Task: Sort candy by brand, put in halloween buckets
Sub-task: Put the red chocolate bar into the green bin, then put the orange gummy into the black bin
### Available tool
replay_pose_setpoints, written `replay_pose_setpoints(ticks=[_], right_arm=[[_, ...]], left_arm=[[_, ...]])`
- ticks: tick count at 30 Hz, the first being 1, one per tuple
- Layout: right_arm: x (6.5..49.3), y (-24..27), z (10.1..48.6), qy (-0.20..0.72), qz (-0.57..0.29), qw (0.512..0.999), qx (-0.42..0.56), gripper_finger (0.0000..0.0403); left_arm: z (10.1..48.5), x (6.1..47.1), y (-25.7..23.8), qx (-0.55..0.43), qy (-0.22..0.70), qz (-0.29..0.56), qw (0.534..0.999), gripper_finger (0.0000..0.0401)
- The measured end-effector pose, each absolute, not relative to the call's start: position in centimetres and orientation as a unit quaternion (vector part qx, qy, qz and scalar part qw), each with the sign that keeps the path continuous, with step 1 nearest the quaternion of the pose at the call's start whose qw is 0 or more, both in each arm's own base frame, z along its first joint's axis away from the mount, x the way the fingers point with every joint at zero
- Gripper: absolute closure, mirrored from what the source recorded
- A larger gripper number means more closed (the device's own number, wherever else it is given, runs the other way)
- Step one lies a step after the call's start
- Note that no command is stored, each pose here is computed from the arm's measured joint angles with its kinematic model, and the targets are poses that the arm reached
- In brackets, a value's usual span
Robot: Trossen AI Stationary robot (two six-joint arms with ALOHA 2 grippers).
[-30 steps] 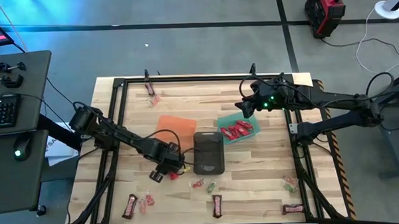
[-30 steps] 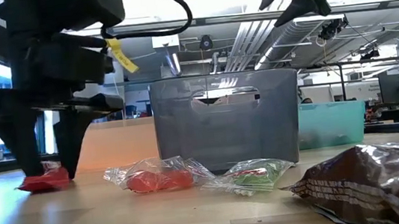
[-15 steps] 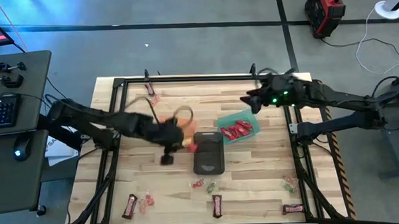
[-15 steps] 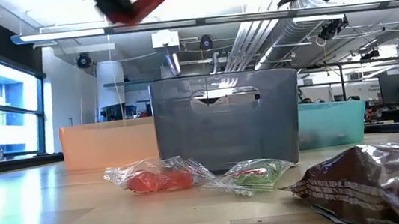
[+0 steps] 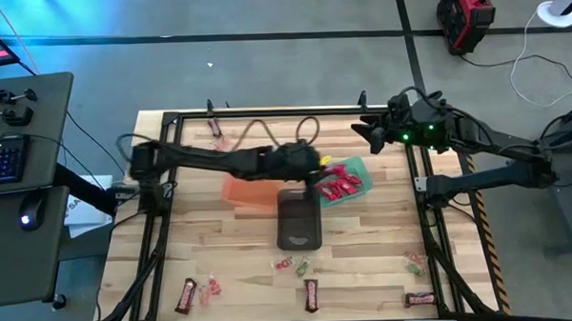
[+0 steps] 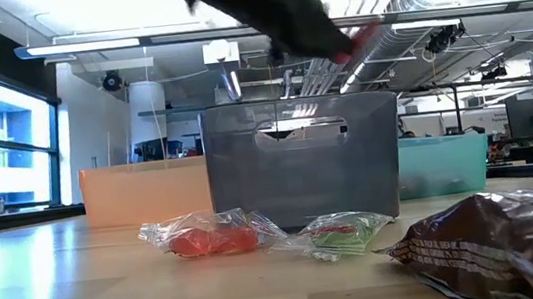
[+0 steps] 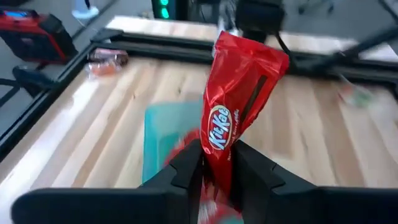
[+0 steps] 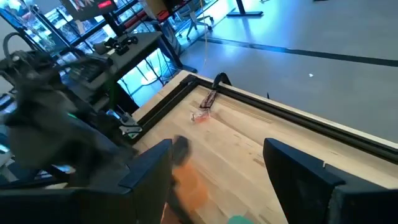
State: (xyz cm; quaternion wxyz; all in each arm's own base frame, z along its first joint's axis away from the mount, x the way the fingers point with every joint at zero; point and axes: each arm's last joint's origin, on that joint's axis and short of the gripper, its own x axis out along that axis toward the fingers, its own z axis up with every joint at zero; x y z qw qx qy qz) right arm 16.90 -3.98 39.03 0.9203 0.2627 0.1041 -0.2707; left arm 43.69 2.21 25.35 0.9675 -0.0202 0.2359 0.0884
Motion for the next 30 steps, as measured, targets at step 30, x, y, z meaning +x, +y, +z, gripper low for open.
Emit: replay_pose_setpoints(ticks=[30], right_arm=[[16.6,-3.5,30.8,0.311,-0.27,0.86,0.303,0.0158]], left_arm=[[29.6,33.2,2.3,-0.175,0.211,0.156,0.949,0.0176]])
